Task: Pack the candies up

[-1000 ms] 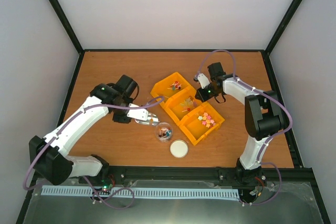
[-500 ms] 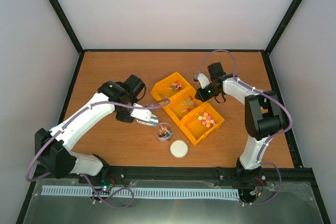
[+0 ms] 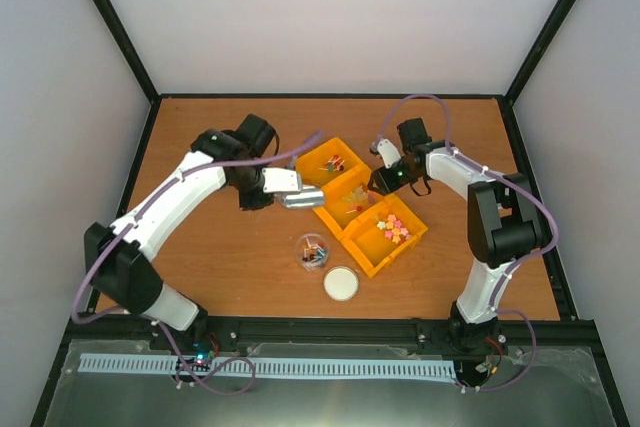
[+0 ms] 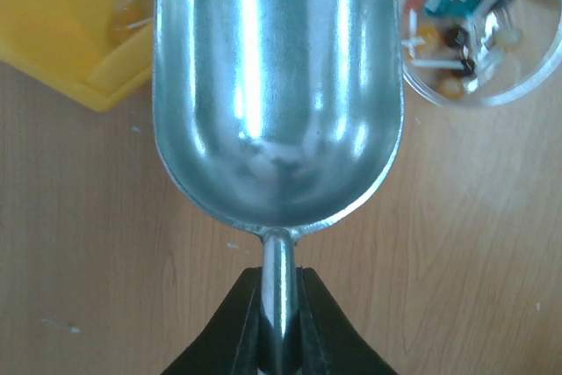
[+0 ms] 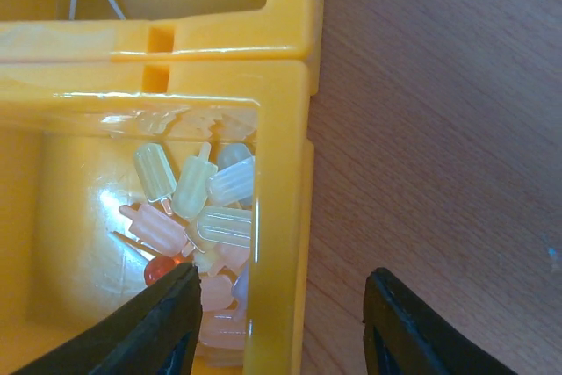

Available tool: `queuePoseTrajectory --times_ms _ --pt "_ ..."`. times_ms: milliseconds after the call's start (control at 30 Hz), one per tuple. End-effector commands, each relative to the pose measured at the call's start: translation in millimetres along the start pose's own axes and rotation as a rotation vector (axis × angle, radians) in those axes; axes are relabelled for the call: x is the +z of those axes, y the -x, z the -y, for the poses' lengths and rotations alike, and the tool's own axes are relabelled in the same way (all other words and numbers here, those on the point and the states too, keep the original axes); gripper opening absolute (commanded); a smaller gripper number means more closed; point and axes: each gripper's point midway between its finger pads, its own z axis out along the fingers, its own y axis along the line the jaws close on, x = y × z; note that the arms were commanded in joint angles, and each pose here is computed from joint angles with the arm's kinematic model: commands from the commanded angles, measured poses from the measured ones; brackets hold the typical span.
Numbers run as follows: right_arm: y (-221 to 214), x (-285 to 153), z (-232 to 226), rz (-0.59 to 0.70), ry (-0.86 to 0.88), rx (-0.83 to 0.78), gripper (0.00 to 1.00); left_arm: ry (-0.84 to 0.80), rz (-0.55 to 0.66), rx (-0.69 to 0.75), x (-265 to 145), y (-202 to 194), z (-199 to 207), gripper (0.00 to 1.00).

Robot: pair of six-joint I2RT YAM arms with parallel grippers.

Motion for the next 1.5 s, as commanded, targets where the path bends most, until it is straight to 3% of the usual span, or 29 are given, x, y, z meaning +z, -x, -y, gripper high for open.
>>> queuePoseTrajectory --times_ms 0,233,400,567,867,1267,1400,1467 --pt "21.0 -28.8 2.2 0.094 -0.027 -0.031 0.53 0.0 0.155 -0.185 -2.4 32.5 -34.1 0.01" --pt "46.4 -66.4 -20.0 0.211 0.014 -0.151 0.55 -0.025 0.248 -0.172 -1.4 55.6 -46.5 0.01" --pt "70.2 -117.6 -74.6 0.356 0.193 -0.395 0.58 -0.134 0.298 -0.074 -12.6 65.2 -25.5 0.02" --pt "88.3 -144.0 -124.9 0.425 0.333 -0.527 0.57 -0.196 0.289 -0.001 -16.6 71.8 -4.5 0.02" --pt "74.7 -130.2 -182.0 0.341 0.418 -0.668 0.51 -0.212 0.319 0.016 -24.8 83.3 6.0 0.02" --pt "60.1 -100.7 -188.1 0.234 0.416 -0.685 0.41 -0.267 0.366 0.059 -35.3 93.7 20.7 0.02" --pt "52.9 -98.9 -192.7 0.215 0.446 -0.692 0.32 -0.27 0.377 0.054 -37.1 96.2 20.3 0.02" --pt "50.7 -98.1 -194.2 0.209 0.454 -0.689 0.23 -0.267 0.385 0.049 -38.3 98.1 19.0 0.02"
